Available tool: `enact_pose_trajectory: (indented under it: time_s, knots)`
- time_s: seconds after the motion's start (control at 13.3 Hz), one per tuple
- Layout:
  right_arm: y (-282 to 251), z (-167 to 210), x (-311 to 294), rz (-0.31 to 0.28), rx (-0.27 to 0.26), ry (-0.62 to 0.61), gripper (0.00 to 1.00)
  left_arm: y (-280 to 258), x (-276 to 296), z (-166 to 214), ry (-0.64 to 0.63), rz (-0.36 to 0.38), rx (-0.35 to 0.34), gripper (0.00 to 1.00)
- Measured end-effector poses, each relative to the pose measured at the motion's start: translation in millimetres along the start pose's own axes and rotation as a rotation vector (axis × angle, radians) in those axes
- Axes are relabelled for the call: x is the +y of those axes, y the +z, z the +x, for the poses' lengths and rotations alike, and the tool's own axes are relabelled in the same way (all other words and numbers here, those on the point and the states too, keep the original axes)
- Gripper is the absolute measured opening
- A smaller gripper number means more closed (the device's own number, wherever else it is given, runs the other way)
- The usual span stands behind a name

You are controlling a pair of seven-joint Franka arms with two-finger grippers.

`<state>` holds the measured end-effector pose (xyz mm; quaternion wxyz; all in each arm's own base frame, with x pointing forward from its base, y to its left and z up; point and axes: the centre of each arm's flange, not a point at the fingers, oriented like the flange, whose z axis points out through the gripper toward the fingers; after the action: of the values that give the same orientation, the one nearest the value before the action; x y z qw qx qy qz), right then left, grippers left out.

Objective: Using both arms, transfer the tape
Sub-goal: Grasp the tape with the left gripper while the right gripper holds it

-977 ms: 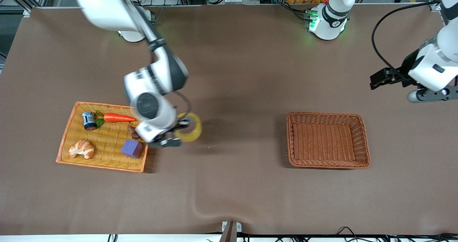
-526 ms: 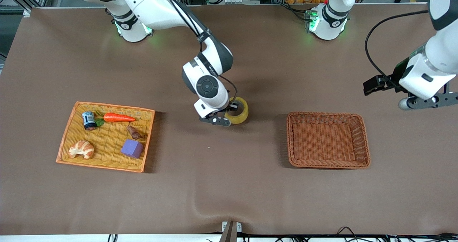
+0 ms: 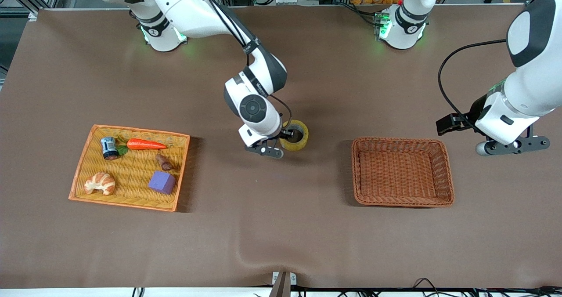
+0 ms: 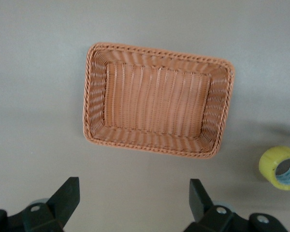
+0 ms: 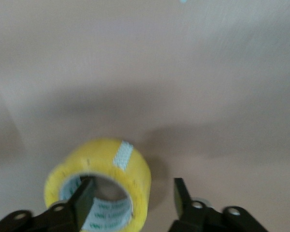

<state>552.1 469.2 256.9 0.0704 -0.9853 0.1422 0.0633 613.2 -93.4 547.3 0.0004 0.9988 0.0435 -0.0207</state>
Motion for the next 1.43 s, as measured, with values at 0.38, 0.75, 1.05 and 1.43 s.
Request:
enact_pose_trajectory:
  time_s: [0.38,0.75,1.05,1.43]
  knots:
    - [-66,100,92,-0.126,0.063,-0.159,1.00,51,64,3,0.100,-0.017,0.009,1.00]
    - [-105,204,248,-0.156,0.032,-0.327,1.00,93,188,-29,0.216,-0.029,0.020,1.00]
    - [-139,231,362,-0.112,0.012,-0.401,1.00,151,291,-76,0.214,-0.040,0.015,1.00]
    - [-196,203,446,-0.038,0.034,-0.470,1.00,233,336,-119,0.180,-0.059,0.025,1.00]
